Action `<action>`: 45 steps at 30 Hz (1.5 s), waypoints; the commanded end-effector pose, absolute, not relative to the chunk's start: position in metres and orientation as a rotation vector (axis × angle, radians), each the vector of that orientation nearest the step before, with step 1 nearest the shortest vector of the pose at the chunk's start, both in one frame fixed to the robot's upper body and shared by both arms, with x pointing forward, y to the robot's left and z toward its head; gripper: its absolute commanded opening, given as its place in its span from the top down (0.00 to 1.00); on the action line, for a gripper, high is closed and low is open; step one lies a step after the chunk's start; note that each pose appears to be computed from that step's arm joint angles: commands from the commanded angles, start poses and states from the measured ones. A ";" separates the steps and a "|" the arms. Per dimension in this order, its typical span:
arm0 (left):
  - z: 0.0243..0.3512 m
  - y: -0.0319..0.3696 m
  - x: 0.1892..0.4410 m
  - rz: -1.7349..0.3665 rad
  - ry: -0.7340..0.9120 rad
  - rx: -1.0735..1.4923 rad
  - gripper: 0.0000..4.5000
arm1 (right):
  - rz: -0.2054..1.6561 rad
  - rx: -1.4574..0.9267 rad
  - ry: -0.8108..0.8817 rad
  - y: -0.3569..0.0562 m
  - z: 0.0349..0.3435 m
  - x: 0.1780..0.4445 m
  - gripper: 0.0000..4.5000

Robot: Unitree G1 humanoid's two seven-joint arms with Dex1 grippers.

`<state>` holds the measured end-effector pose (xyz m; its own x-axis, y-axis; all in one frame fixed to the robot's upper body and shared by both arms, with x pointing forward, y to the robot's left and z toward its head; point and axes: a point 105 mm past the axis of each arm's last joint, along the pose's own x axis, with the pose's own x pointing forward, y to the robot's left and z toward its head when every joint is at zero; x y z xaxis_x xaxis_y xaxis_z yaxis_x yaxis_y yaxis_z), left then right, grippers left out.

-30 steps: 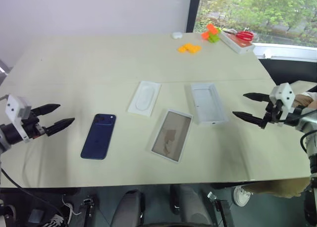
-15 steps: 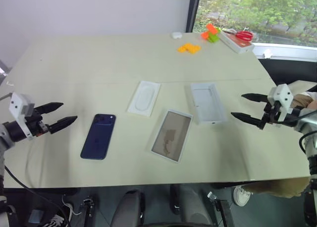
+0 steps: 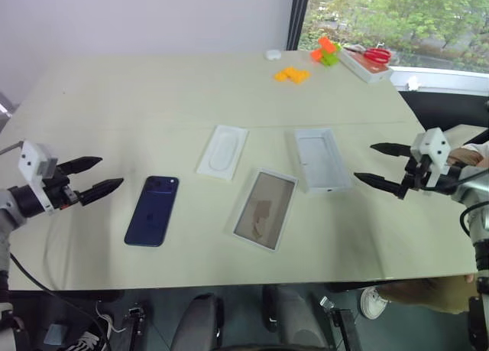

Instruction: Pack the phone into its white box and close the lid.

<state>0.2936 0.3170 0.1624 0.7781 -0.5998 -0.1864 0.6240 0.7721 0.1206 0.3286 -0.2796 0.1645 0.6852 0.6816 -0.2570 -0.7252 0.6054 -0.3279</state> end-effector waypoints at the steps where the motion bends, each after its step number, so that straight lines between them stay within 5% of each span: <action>1: 0.171 0.313 0.295 -0.674 0.116 0.189 0.00 | 0.820 -0.439 0.074 -0.276 0.173 0.327 0.00; 16: 0.189 0.281 0.328 -0.588 0.113 -0.030 0.00 | 0.934 -0.483 0.001 -0.233 0.190 0.325 0.00; 20: 0.192 0.262 0.356 -0.512 0.131 -0.105 0.00 | 0.982 -0.480 -0.019 -0.213 0.193 0.321 0.00; 33: 0.153 0.176 0.423 -0.437 0.252 -0.070 0.00 | 0.984 -0.418 -0.095 -0.181 0.195 0.323 0.00; 45: 0.142 0.124 0.448 -0.519 0.290 -0.185 0.00 | 0.972 -0.437 -0.097 -0.185 0.191 0.323 0.00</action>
